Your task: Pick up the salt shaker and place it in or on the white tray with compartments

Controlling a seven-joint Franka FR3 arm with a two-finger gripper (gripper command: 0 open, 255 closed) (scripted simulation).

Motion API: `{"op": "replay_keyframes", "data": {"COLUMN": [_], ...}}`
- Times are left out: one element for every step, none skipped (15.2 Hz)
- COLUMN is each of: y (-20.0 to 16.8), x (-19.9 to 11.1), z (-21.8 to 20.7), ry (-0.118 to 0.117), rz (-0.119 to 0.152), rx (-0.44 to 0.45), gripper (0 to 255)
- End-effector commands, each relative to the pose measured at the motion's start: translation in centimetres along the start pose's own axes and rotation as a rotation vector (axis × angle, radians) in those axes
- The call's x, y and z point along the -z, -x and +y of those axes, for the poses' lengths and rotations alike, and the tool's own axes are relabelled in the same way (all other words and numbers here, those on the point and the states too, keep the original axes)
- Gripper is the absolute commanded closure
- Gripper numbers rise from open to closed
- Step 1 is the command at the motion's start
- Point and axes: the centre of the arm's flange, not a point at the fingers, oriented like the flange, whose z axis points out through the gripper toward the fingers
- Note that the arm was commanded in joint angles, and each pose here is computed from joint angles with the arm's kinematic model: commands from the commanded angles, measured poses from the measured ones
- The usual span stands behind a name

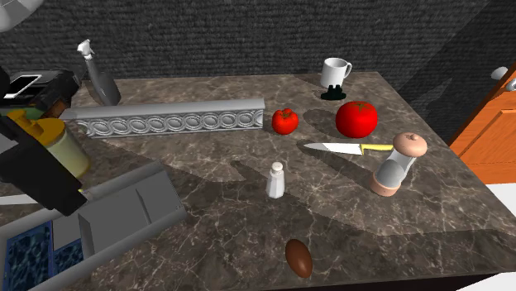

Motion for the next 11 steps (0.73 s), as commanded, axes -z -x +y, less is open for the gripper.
{"op": "replay_keyframes", "data": {"y": [0.0,-1.0,-2.1,-3.1,-4.1,-5.1,-6.2,-7.2,-8.2,-9.3,-10.3], "x": [0.0,-0.6,-1.2,-1.9,-2.5,-3.1,-3.7,-4.4,-5.0,-5.6,-6.2], "z": [0.0,0.6,1.1,1.6,2.2,2.7,3.3,3.8,4.3,4.9,5.4], "ry": [0.000,0.001,0.001,0.002,0.003,0.003,0.004,0.005,0.005,0.006,0.007], "rz": [0.000,0.000,-0.001,-0.001,-0.002,-0.002,-0.002,-0.003,-0.003,-0.004,-0.004], "rx": [0.000,0.003,0.005,0.008,0.011,0.014,0.016,0.019,0.022,0.025,0.027], "gripper": [0,0,0,0,0,0,0,0,0,0,0]}}
